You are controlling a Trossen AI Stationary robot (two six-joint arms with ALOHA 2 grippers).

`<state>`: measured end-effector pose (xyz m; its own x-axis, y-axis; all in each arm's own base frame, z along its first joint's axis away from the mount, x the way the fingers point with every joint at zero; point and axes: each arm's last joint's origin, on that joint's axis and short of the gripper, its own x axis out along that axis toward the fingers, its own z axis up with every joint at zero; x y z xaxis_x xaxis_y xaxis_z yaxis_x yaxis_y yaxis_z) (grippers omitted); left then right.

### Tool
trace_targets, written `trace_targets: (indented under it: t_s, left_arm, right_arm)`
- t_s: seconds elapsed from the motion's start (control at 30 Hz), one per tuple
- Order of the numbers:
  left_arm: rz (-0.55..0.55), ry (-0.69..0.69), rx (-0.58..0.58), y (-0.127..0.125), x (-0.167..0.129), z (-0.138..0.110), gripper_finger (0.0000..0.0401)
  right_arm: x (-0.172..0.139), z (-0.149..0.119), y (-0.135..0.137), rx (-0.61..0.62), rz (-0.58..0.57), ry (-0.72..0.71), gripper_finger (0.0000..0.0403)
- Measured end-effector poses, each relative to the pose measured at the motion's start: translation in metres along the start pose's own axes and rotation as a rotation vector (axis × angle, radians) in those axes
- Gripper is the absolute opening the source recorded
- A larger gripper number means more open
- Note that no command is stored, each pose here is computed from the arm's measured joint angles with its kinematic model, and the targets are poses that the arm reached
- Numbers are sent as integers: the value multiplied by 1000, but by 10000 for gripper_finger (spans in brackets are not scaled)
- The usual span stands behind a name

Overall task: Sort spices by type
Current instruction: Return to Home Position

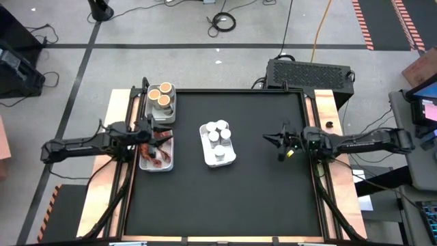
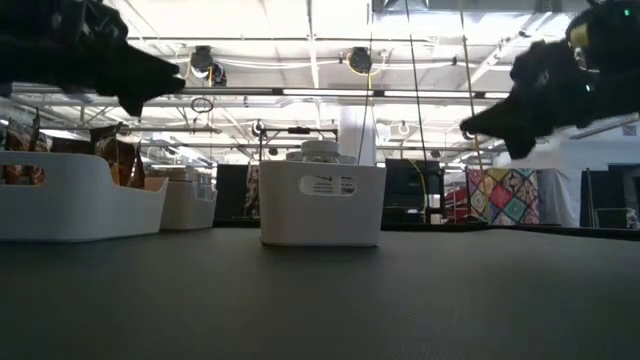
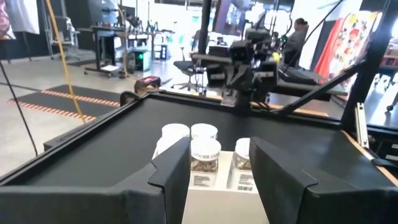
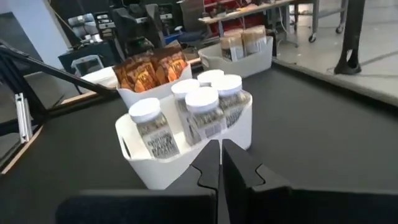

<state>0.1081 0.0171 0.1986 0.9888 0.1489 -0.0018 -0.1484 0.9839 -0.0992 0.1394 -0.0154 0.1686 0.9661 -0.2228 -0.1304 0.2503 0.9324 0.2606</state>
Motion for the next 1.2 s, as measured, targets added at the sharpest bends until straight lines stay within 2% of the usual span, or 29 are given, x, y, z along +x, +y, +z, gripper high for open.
trace_targets:
  t_s: [0.1,0.23,0.53,0.63,0.73,0.83,1.0,1.2]
  left_arm:
    - [-2,-20,-2,2,2,-12,166]
    - [8,-30,-18,5,2,-18,166]
    - [-71,-16,-37,5,-1,-23,166]
    - [-45,-23,-73,6,-2,-27,166]
    - [-28,8,-124,7,-3,-31,166]
    - [1,10,-128,7,-4,-32,166]
    - [148,-15,-91,12,-4,-31,166]
    - [153,-15,-102,12,-4,-31,166]
  right_arm:
    - [-3,-14,-7,31,2,-3,0]
    - [-3,-15,-9,38,-16,17,0]
    - [-3,-15,-10,-41,56,40,0]
    - [-3,-9,-13,-98,30,-22,0]
    - [-3,-2,-17,-62,6,-80,0]
    - [-3,-7,-19,-20,-8,-33,0]
    - [-3,-14,-21,-43,-33,37,0]
    - [-3,-16,-21,-44,-37,64,0]
